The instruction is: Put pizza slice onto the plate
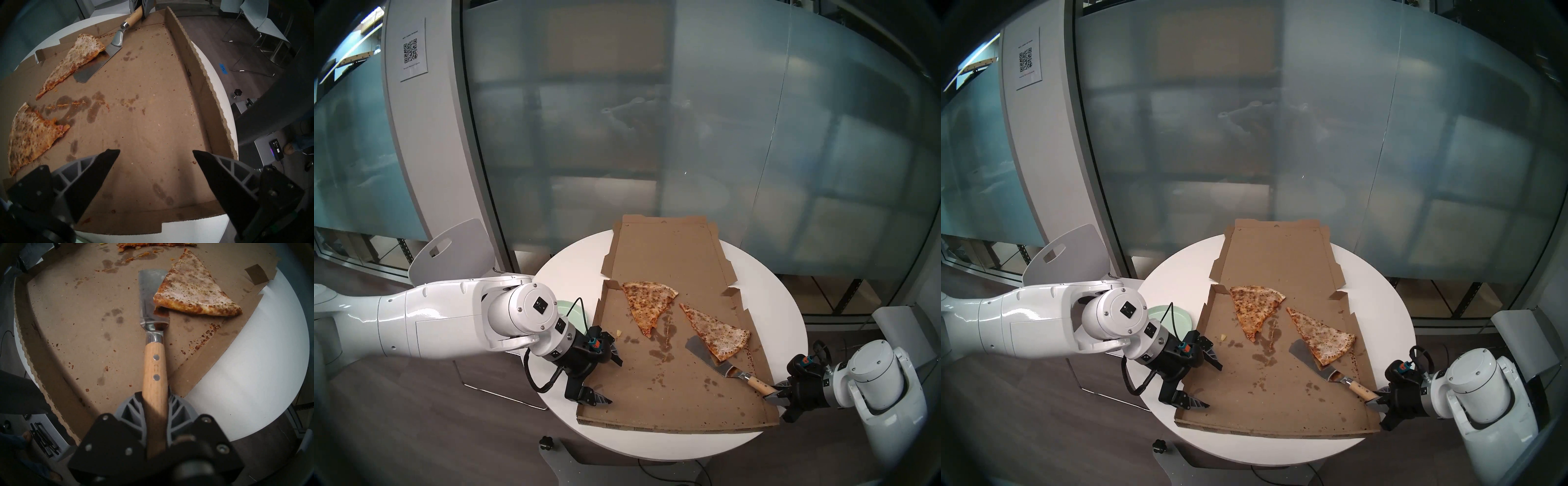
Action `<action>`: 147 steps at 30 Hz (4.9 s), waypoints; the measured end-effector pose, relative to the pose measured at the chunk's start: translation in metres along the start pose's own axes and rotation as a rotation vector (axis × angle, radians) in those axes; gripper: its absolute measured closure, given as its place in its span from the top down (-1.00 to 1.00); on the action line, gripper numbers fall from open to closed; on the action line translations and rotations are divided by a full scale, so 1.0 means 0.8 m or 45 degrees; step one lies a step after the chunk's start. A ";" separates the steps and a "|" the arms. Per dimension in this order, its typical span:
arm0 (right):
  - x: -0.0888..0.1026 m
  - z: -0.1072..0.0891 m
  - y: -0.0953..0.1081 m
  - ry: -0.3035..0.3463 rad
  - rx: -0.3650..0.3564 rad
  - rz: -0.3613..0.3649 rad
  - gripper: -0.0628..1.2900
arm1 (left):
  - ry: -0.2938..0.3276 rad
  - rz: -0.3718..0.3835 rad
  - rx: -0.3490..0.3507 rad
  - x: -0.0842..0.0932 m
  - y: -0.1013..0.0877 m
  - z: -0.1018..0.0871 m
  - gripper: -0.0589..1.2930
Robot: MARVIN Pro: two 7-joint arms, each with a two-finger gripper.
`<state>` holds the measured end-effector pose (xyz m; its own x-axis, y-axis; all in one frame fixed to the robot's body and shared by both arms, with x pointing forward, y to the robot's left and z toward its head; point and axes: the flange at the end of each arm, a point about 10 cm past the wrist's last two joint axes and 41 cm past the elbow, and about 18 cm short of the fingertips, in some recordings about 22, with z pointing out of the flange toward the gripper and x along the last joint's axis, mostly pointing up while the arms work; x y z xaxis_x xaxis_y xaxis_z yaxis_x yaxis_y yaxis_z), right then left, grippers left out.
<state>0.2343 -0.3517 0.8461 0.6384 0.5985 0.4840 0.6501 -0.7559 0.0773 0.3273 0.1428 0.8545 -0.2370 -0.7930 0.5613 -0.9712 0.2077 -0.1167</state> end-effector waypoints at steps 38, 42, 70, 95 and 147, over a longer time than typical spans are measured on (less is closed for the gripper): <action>0.004 -0.020 -0.008 -0.038 0.008 0.038 -0.71 | -0.032 0.080 -0.106 0.005 0.018 0.031 0.90; 0.006 -0.021 -0.002 -0.062 -0.011 0.041 -0.71 | -0.030 0.084 -0.111 0.007 0.018 0.032 0.90; 0.021 -0.029 0.023 -0.171 0.093 0.079 -0.71 | -0.013 0.116 -0.118 0.019 0.019 0.036 0.90; 0.021 -0.008 0.049 -0.171 0.161 0.122 -0.71 | -0.011 0.108 -0.106 0.015 0.019 0.034 0.90; 0.050 0.017 0.107 -0.156 0.010 0.169 -0.71 | 0.000 0.113 -0.100 0.014 0.022 0.033 0.90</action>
<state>0.3213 -0.3885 0.8602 0.7638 0.5220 0.3796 0.5597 -0.8286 0.0132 0.3072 0.1222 0.8372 -0.3223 -0.7696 0.5512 -0.9415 0.3214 -0.1017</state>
